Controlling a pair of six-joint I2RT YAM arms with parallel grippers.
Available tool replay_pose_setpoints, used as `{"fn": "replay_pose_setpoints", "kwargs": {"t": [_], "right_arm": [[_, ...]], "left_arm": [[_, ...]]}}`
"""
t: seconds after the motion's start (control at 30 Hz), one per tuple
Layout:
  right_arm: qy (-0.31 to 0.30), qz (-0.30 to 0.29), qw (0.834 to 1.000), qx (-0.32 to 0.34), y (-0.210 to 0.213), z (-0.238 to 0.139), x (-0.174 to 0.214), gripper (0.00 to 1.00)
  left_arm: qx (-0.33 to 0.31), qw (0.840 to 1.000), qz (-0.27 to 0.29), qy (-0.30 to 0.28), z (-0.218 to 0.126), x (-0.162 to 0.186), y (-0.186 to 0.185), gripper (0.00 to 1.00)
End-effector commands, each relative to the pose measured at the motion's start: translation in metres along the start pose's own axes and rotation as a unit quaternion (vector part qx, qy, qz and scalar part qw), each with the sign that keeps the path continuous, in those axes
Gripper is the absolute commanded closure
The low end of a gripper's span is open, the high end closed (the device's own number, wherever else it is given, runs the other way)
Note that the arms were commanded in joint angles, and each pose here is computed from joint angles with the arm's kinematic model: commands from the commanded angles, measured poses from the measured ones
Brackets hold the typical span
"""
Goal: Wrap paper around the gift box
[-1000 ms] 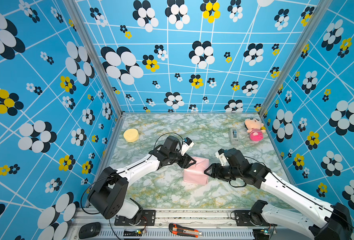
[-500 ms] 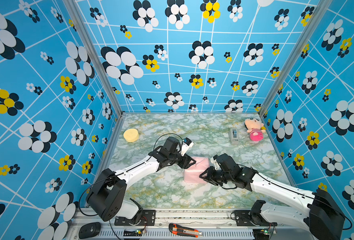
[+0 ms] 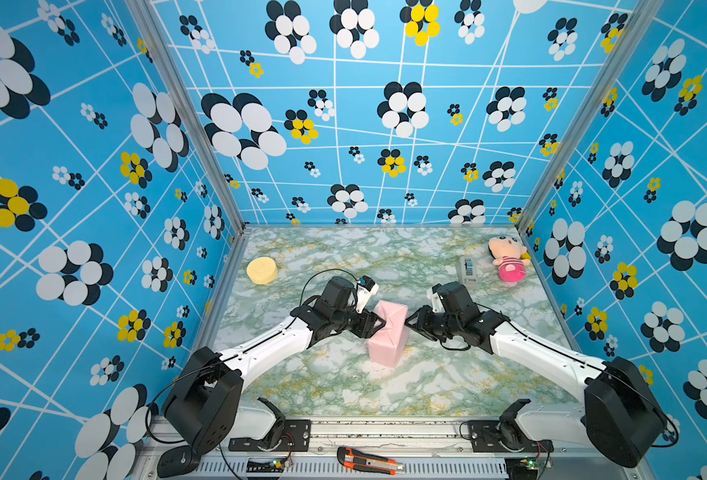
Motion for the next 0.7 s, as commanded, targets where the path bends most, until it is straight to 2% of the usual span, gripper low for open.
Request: {"fn": "replay_pose_setpoints", "kwargs": {"t": [0.0,0.07,0.2,0.27,0.4,0.67], "right_arm": [[-0.001,-0.052,0.997,-0.065,0.029,0.000,-0.016,0.65],[0.004,-0.055,0.997,-0.057,0.031,-0.004,-0.025,0.61],[-0.014,-0.085,0.995,-0.043,0.038,-0.036,-0.023,0.39],[-0.007,-0.087,0.995,-0.052,0.042,-0.046,-0.013,0.34],[0.022,-0.096,0.995,-0.033,0.046,-0.040,0.005,0.31],[0.049,-0.097,0.994,-0.001,0.050,-0.018,0.008,0.32]], "left_arm": [[-0.038,0.998,-0.037,0.027,0.001,0.022,0.007,0.41],[-0.056,0.997,-0.045,0.023,0.001,0.022,0.011,0.41],[-0.081,0.995,-0.055,0.015,-0.001,0.022,0.015,0.41],[-0.080,0.995,-0.058,0.008,0.000,0.019,0.015,0.41],[-0.084,0.994,-0.064,0.002,0.002,0.016,0.017,0.41],[-0.079,0.994,-0.072,-0.004,0.008,0.017,0.015,0.41]]}}
Point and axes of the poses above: each gripper's point midway between its finger pads, its own z axis out along the fingers, its own y axis along the line the jaws close on, x = y × z, the point moved 8 cm from there along -z, back along the fingers, and after that the axes turned 9 degrees about z, right-handed, at the moved point
